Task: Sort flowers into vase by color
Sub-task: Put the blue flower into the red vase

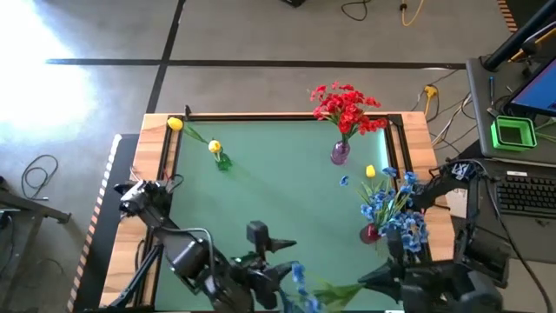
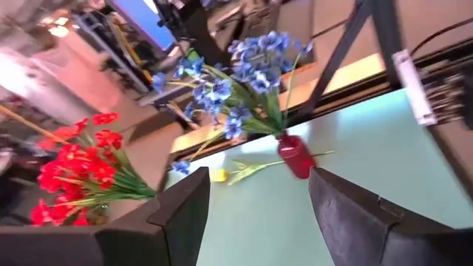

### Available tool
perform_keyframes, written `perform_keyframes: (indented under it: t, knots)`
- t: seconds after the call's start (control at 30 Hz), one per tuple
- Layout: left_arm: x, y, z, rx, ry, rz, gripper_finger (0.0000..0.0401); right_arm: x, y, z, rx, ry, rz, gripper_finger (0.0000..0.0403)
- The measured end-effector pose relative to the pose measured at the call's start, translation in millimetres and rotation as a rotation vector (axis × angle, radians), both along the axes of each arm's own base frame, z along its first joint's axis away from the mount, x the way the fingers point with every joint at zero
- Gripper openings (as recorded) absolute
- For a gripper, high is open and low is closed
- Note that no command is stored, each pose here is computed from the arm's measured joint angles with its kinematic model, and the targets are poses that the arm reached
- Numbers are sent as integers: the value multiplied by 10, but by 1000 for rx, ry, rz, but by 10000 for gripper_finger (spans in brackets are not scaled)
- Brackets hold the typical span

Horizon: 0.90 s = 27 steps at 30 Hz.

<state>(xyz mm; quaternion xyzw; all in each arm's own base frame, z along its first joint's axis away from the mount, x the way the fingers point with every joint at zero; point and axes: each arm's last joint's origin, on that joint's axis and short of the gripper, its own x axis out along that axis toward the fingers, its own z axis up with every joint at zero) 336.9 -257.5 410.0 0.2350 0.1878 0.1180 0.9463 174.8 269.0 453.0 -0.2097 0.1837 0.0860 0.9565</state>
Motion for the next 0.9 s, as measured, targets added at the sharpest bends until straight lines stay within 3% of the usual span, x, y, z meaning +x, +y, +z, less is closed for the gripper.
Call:
perform_keyframes:
  t: [0.13, 0.3, 0.6, 0.9]
  knots:
    - [91, -81, -219, -8, -21, -27, 215, -103, 112, 13, 15, -57, 7, 13]
    - [201, -203, -357, -64, -123, -229, 215, -150, 247, -14, 46, -136, -2, 13]
    - [366, -184, -526, -174, -484, -464, 215, -65, 434, -96, 128, -257, 14, 13]
    - [338, -11, -602, -254, -811, -595, 215, -12, 544, -113, 195, -433, 23, 13]
